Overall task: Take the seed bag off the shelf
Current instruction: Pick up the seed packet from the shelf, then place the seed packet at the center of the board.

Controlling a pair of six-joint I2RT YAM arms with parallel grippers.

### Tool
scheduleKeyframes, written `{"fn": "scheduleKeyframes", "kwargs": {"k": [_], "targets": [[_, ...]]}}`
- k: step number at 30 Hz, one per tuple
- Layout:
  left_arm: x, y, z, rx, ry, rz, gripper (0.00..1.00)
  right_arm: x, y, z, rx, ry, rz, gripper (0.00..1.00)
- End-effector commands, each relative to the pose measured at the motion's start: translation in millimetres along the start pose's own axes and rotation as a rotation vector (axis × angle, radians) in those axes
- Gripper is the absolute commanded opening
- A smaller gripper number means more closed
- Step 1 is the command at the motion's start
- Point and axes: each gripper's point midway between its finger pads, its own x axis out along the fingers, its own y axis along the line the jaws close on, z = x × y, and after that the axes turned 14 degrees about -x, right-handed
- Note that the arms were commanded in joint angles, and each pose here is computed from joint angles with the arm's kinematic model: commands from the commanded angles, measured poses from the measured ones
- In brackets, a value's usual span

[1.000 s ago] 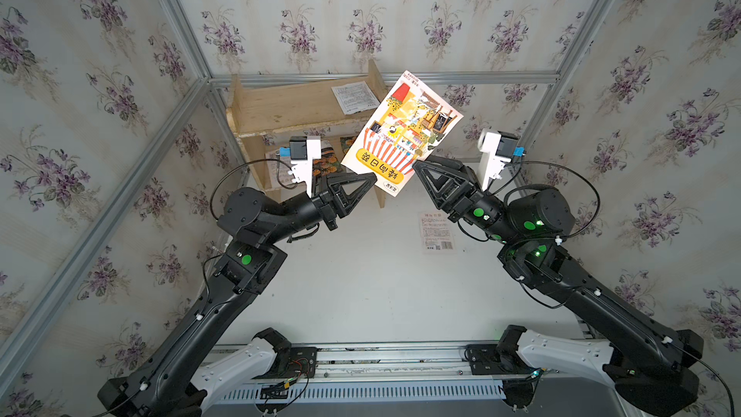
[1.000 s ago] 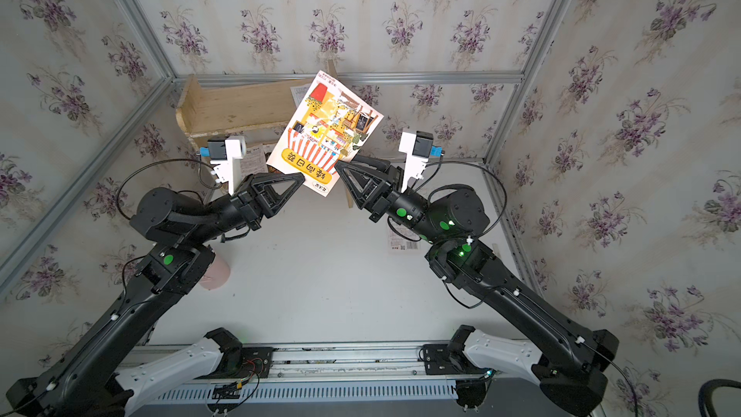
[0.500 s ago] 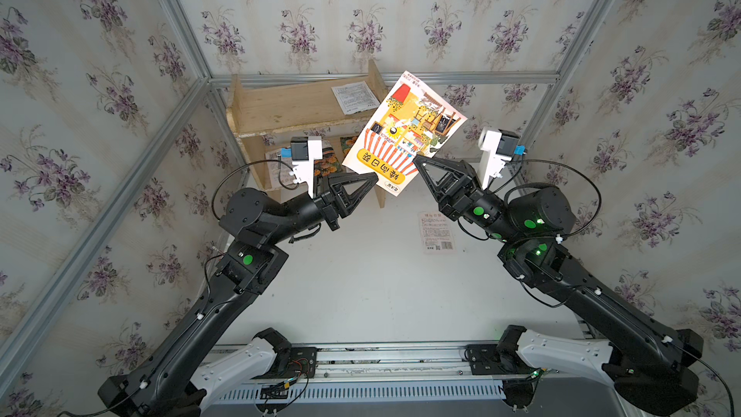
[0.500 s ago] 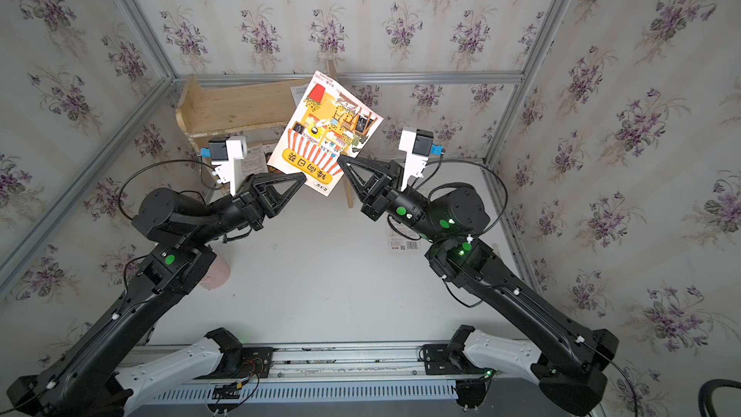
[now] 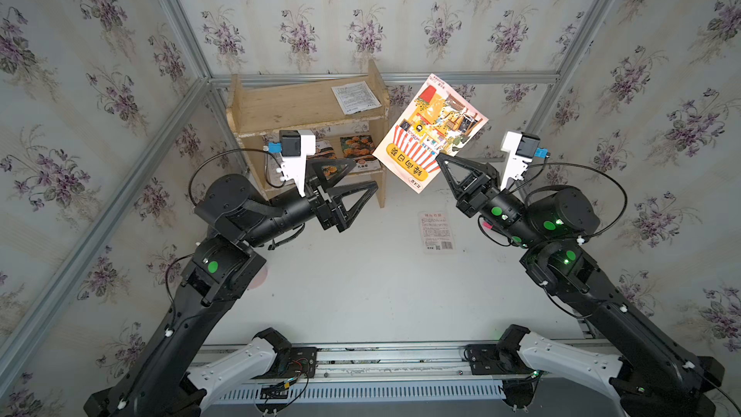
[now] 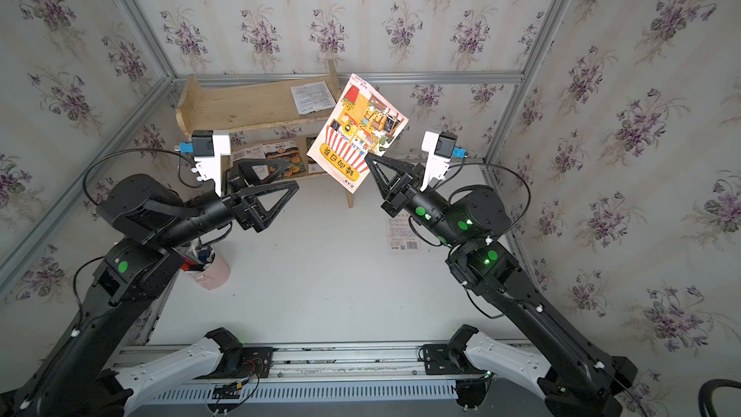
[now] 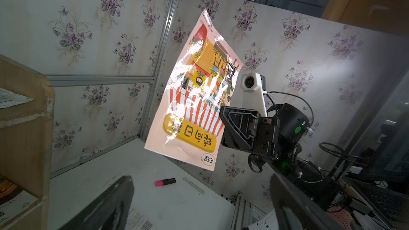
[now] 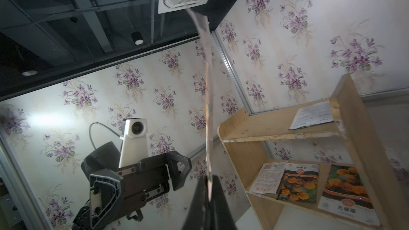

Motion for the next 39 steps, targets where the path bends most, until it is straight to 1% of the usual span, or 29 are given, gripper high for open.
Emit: {"fn": "scheduleKeyframes", "kwargs": {"k": [1,3,6,9,12,18,24,39], "targets": [[-14.3,40.6,-36.0,0.091,0.179,0.224,1.00,-16.6,-21.7,-34.3,-0.021,0.181,-0.083,0.00],[-23.0,48.7,-43.1,0.120,0.212,0.276,1.00,-28.4,-33.8,-49.4,-0.026,0.256,-0.122,0.00],[-32.9,64.7,-50.8,0.144,0.212,0.351,1.00,-40.3,-47.0,-74.2,0.002,0.360,-0.132,0.00],[-42.3,76.3,-62.7,0.136,0.246,0.408,1.00,-50.5,-70.9,-107.7,0.056,0.482,-0.164,0.00],[-48.6,80.0,-72.1,0.119,0.262,0.421,1.00,-57.7,-88.9,-142.6,0.120,0.577,-0.166,0.00],[-61.7,81.8,-83.0,0.102,0.274,0.438,1.00,-61.4,-111.2,-193.2,0.213,0.694,-0.153,0.00],[-65.9,87.5,-94.6,0.087,0.289,0.447,1.00,-60.1,-135.8,-247.9,0.286,0.820,-0.157,0.00],[-57.7,97.0,-106.8,0.036,0.292,0.438,1.00,-58.4,-186.5,-347.3,0.395,1.001,-0.198,0.00]]}}
